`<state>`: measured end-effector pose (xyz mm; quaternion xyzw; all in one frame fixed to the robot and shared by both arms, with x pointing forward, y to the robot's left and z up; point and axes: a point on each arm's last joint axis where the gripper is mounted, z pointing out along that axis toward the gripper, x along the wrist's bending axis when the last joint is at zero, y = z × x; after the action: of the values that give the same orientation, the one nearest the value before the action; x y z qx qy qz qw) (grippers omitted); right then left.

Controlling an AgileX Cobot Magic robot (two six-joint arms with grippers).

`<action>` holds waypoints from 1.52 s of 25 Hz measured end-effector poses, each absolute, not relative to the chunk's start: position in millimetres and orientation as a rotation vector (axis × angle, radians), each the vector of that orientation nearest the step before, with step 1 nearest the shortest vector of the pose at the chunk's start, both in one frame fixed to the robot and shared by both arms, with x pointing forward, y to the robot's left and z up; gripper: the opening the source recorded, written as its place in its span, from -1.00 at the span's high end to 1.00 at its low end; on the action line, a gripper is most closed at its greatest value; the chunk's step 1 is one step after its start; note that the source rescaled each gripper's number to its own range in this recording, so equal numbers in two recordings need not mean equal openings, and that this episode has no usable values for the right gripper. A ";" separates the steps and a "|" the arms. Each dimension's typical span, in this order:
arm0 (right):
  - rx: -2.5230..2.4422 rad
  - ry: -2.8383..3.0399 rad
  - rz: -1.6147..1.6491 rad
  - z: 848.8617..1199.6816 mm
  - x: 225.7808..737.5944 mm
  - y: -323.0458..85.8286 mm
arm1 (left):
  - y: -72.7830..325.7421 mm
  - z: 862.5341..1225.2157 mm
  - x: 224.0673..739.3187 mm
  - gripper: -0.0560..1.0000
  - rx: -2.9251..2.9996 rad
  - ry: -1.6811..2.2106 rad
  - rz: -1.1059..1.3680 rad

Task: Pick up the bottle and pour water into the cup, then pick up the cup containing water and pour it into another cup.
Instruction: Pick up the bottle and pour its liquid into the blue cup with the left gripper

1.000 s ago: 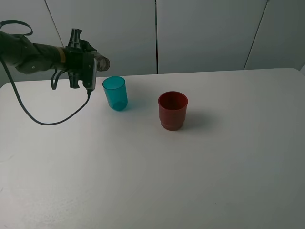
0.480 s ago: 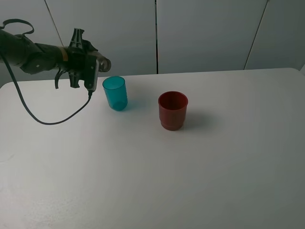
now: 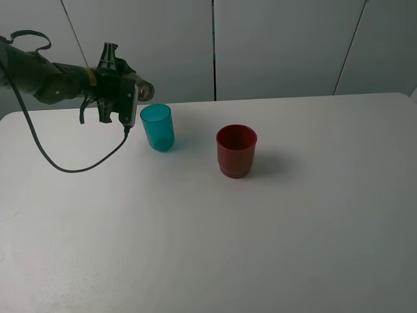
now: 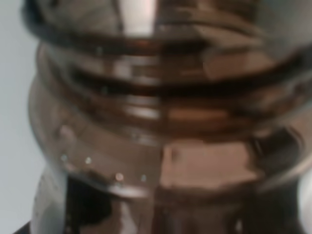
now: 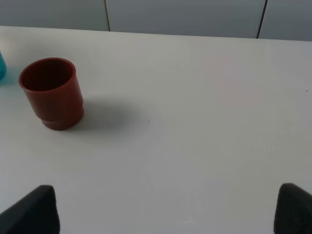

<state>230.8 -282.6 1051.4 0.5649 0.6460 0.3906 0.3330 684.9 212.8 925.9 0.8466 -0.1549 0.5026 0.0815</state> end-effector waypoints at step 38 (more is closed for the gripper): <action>1.475 1.687 1.020 1051.4 230.8 -282.6 | 209.3 926.2 690.0 0.89 2.546 -0.688 1.573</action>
<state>230.8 -282.6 1051.4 0.5649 0.6460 0.3906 0.3330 690.0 209.3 926.2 0.8285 -0.2240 0.5120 0.0354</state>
